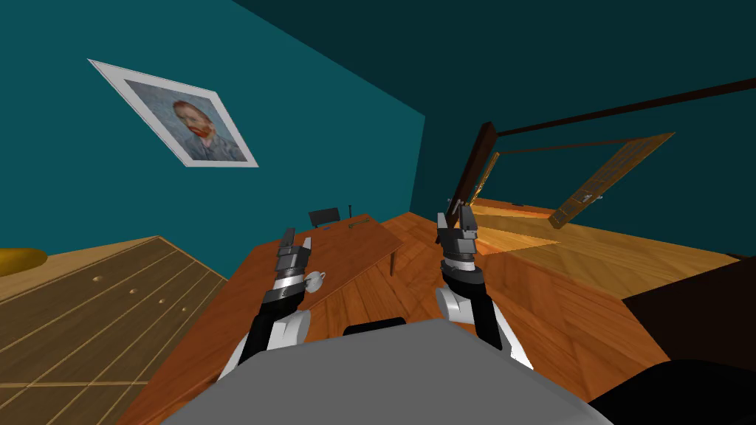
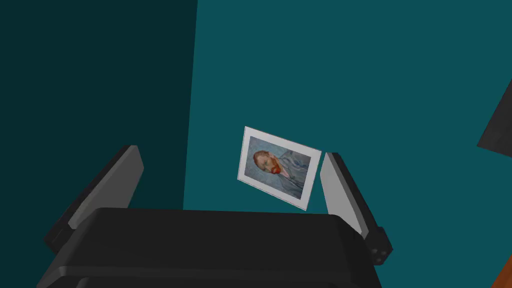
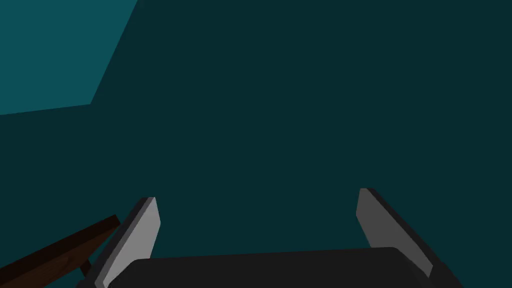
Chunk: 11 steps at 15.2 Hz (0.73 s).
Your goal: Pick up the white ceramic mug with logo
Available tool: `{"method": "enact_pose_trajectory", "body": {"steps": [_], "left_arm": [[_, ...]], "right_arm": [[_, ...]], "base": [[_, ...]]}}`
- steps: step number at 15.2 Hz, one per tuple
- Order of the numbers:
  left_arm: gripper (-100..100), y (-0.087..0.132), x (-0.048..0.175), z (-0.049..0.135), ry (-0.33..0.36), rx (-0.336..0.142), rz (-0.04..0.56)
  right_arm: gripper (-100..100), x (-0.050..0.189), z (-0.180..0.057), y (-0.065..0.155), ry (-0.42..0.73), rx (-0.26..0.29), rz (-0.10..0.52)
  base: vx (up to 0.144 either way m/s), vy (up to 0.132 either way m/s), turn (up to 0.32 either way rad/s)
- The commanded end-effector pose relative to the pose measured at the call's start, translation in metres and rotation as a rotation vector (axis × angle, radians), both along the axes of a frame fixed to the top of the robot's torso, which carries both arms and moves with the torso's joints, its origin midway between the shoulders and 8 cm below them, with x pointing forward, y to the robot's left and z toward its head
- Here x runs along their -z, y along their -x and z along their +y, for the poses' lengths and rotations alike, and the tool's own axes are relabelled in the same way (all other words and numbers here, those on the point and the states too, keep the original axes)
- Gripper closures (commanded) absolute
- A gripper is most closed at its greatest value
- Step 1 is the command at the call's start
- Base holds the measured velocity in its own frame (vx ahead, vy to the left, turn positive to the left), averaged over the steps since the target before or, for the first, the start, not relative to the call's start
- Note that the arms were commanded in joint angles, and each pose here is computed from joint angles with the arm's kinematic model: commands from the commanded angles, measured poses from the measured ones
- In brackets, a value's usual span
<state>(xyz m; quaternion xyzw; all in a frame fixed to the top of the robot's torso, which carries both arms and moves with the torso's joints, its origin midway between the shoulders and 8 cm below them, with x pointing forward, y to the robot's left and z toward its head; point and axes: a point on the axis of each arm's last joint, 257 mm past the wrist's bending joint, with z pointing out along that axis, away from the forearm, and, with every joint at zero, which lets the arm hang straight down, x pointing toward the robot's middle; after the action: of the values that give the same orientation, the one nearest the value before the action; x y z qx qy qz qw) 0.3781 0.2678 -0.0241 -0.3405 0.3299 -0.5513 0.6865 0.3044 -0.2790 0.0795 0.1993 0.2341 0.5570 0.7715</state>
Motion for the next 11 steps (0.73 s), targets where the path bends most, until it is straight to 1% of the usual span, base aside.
{"method": "enact_pose_trajectory", "body": {"steps": [1,2,3,4,5,6,7,8,9,10,11], "left_arm": [[-100,-0.002,0.005,-0.003,-0.036,0.023,0.021],[-100,-0.002,0.005,-0.003,-0.036,0.023,0.021],[-100,-0.004,0.009,-0.005,-0.06,0.039,0.039],[-100,-0.004,0.009,-0.005,-0.06,0.039,0.039],[-100,-0.006,0.015,-0.007,-0.082,0.056,0.063],[-100,-0.006,0.015,-0.007,-0.083,0.057,0.063],[-100,-0.009,0.022,-0.009,-0.104,0.073,0.091],[-100,-0.009,0.022,-0.009,-0.104,0.073,0.091],[-100,-0.012,0.031,-0.01,-0.125,0.09,0.123],[-100,-0.012,0.031,-0.01,-0.125,0.09,0.123],[-100,-0.015,0.04,-0.011,-0.144,0.105,0.159]], "right_arm": [[0,0.0,0.0,0.0,0.0,0.0,0.0],[0,0.0,0.0,0.0,0.0,0.0,0.0],[0,0.0,0.0,0.0,0.0,0.0,0.0],[0,0.0,0.0,0.0,0.0,0.0,0.0],[0,0.0,0.0,0.0,0.0,0.0,0.0],[0,0.0,0.0,0.0,0.0,0.0,0.0],[0,0.0,0.0,0.0,0.0,0.0,0.0],[0,0.0,0.0,0.0,0.0,0.0,0.0],[0,0.0,0.0,0.0,0.0,0.0,0.0],[0,0.0,0.0,0.0,0.0,0.0,0.0],[0,0.0,0.0,0.0,0.0,0.0,0.0]], "base": [[-0.004,0.007,-0.021],[-0.007,0.011,-0.025],[-0.011,0.014,-0.032],[-0.01,0.017,-0.026],[-0.012,0.024,-0.034],[-0.012,0.027,-0.033],[-0.015,0.031,-0.045],[-0.015,0.031,-0.042],[-0.014,0.031,-0.055],[-0.012,0.037,-0.048],[-0.012,0.041,-0.07]]}}
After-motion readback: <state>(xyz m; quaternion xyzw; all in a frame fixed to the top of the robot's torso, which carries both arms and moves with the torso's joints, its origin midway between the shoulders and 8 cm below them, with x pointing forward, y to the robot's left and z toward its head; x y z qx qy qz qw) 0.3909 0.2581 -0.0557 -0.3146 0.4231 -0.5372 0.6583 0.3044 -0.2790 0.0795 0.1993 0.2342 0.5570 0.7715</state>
